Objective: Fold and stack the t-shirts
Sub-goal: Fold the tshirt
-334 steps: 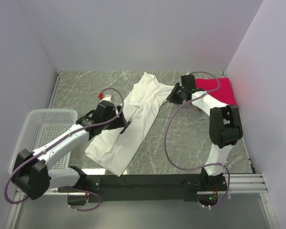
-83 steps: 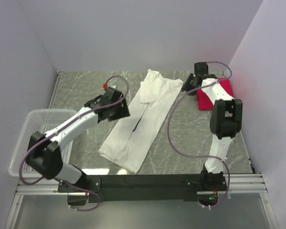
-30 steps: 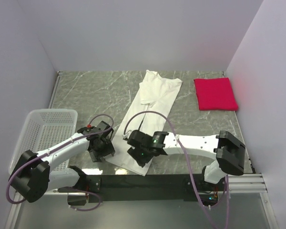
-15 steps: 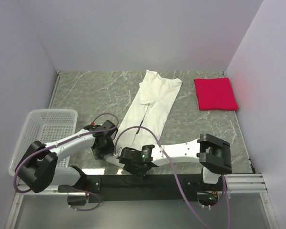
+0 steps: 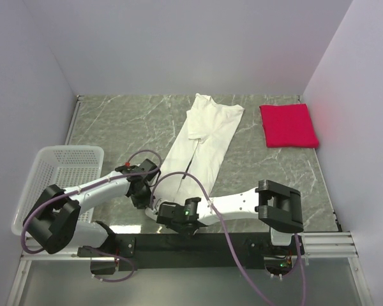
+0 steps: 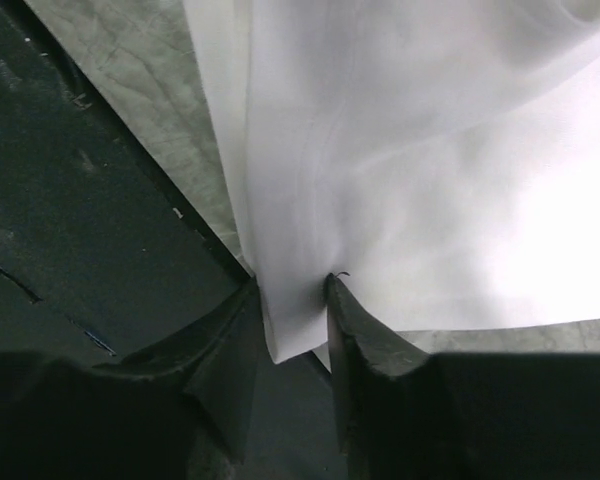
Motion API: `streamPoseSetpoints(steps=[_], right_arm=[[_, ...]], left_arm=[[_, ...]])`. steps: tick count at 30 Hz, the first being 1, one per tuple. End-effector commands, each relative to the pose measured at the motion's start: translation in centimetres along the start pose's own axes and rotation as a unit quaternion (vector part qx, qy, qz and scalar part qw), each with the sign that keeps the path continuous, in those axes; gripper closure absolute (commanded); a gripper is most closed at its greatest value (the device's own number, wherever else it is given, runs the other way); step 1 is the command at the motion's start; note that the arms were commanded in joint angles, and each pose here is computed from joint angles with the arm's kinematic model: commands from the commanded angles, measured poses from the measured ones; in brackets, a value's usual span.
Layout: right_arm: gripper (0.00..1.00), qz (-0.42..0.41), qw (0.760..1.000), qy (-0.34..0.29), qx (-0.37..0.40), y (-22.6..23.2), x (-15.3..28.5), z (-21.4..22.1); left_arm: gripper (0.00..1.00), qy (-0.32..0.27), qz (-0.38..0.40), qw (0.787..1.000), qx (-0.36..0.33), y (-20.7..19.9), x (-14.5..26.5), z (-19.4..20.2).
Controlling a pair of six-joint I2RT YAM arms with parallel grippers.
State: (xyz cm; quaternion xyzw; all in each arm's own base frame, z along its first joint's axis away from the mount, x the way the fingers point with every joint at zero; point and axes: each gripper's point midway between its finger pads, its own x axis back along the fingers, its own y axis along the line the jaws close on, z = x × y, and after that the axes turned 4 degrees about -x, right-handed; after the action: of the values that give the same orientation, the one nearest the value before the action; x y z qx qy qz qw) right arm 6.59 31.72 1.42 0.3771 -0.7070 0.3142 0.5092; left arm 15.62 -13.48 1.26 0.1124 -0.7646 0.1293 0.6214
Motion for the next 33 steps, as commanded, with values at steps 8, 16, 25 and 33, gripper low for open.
streamPoseSetpoints(steps=[8,16,25,33], right_arm=[[0.96,0.019,1.0,-0.015,0.012,-0.3,0.8,-0.6],[1.0,-0.117,0.991,-0.037,0.046,5.3,5.8,-2.1],[1.0,-0.109,0.991,-0.063,0.035,3.5,8.6,-3.9],[1.0,0.013,0.994,-0.094,-0.048,-6.8,9.0,-5.3]], left_arm=[[0.99,0.005,-0.057,0.998,0.015,2.5,0.1,0.7],[0.99,-0.002,-0.051,0.998,0.035,3.1,4.0,0.4],[0.99,-0.027,-0.01,0.998,0.054,2.3,7.1,-1.0],[0.99,-0.072,0.02,0.996,0.039,-2.8,9.0,-7.2]])
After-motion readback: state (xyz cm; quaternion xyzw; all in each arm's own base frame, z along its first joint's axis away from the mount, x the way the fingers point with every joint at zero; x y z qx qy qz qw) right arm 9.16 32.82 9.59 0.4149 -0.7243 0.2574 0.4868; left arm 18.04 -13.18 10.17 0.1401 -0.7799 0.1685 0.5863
